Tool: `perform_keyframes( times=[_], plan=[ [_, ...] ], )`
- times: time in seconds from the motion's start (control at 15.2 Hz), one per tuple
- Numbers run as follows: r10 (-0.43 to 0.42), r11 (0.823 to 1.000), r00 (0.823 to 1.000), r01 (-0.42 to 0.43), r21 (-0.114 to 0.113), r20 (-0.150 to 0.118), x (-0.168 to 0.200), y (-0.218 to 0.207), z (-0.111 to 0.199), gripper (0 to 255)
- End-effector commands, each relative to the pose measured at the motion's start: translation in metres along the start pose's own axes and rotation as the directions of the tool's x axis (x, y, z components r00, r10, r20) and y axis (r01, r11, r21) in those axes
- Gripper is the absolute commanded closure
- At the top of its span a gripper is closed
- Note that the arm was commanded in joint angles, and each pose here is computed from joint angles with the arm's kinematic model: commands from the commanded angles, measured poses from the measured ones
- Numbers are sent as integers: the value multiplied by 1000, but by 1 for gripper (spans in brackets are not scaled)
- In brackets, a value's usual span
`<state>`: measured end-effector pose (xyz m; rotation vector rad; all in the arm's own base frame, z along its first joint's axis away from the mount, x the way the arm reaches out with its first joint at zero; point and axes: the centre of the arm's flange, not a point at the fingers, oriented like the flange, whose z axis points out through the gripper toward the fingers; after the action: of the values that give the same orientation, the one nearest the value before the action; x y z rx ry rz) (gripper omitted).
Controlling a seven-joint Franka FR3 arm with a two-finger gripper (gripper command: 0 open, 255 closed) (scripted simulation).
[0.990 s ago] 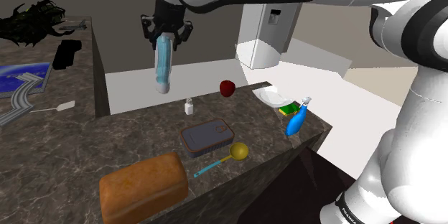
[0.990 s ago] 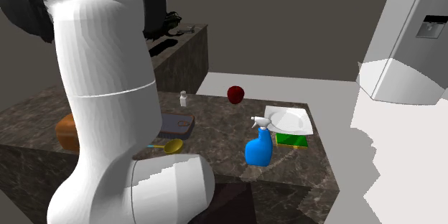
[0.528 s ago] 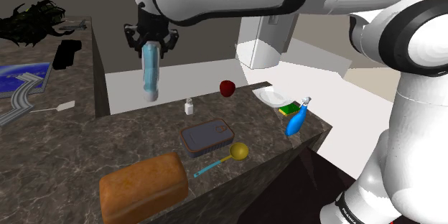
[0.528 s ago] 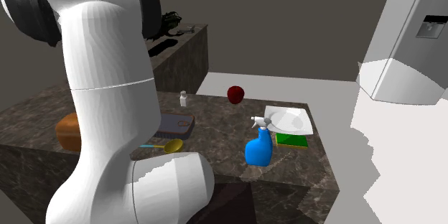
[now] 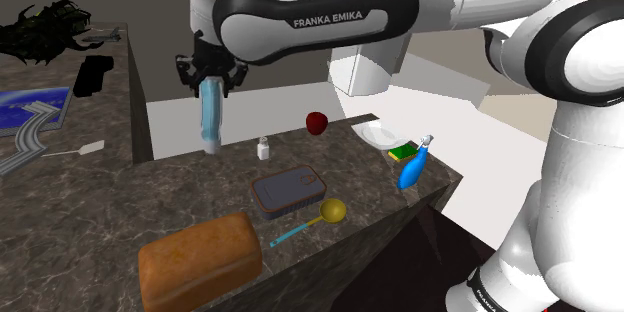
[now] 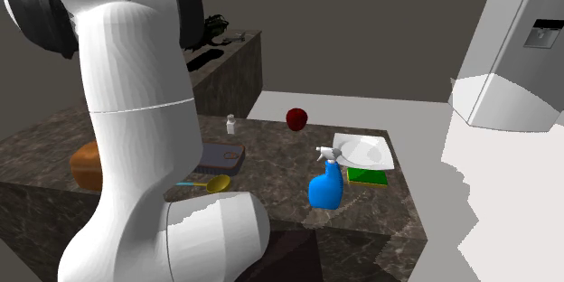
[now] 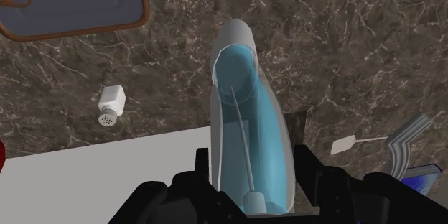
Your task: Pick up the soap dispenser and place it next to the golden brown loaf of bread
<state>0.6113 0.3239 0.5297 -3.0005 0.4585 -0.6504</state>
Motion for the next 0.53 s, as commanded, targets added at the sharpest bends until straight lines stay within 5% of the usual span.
perform_keyframes(
  times=[0.0, 0.46],
  plan=[
    [0, 1000, 1000, 0, 1, -1, -5, 2, 9, 255],
    [0, 1000, 1000, 0, 1, -1, -20, 5, 43, 255]
  ],
)
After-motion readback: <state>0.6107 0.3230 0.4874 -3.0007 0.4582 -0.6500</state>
